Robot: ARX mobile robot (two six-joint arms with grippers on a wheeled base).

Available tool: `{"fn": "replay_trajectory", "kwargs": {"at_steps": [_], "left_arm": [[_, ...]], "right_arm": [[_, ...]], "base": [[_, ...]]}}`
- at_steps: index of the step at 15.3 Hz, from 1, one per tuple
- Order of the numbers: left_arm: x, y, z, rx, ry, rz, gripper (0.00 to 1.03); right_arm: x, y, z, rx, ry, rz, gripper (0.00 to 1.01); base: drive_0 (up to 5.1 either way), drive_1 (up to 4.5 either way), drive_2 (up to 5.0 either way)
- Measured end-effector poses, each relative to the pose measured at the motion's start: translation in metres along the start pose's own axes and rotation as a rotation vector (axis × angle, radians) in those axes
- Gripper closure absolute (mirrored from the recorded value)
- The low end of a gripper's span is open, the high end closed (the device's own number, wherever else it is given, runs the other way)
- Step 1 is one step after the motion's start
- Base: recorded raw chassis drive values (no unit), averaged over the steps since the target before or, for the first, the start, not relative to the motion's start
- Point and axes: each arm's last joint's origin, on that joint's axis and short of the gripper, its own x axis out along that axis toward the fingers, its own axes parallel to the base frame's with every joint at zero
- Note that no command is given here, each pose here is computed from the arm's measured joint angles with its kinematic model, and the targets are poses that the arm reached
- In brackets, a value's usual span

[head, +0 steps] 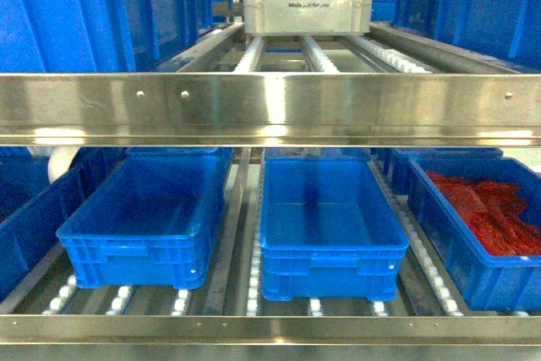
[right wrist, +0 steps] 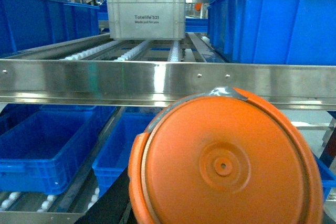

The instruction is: Sort blue parts and orange caps into right shelf containers

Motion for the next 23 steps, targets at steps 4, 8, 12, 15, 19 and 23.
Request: {"fn": "replay_trajectory", "kwargs": {"at_steps": [4,8,12,15,19,23], "left_arm": [[0.0,0.0,-0.0001,0.0,0.001,0.0,0.61],[0.0,0.0,0.0003,0.0,-0.003,0.001,0.61],[0.0,0.0001,-0.0002,0.0,0.001,0.005,0.61],[0.0,0.0001,-0.0002,0.0,0.001,0.002,0.61],[0.0,0.0001,-0.0002,0.0,0.001,0.002,0.61],[0.0,0.0001,-0.0002,0.0,0.001,0.002,0.61]], "right_arm": [[0.0,0.0,-0.0001,0.0,0.0,0.0,0.58],[0.0,0.0,-0.0001,0.0,0.0,0.0,0.58],[0.0,0.0001,0.0001,0.0,-0.002,0.003,0.58],[0.0,0.0001,-0.0001,0.0,0.0,0.003,0.58],[0.0,0.0001,-0.0001,0.0,0.0,0.003,0.58],[0.0,0.0001,-0.0001,0.0,0.0,0.003,0.58]], "base": [[-4.9,2.51,2.5],[-4.9,2.53,2.5],[-4.9,2.53,2.5],[-4.9,2.53,2.5],[-4.9,2.53,2.5],[-4.9,2.53,2.5]]}}
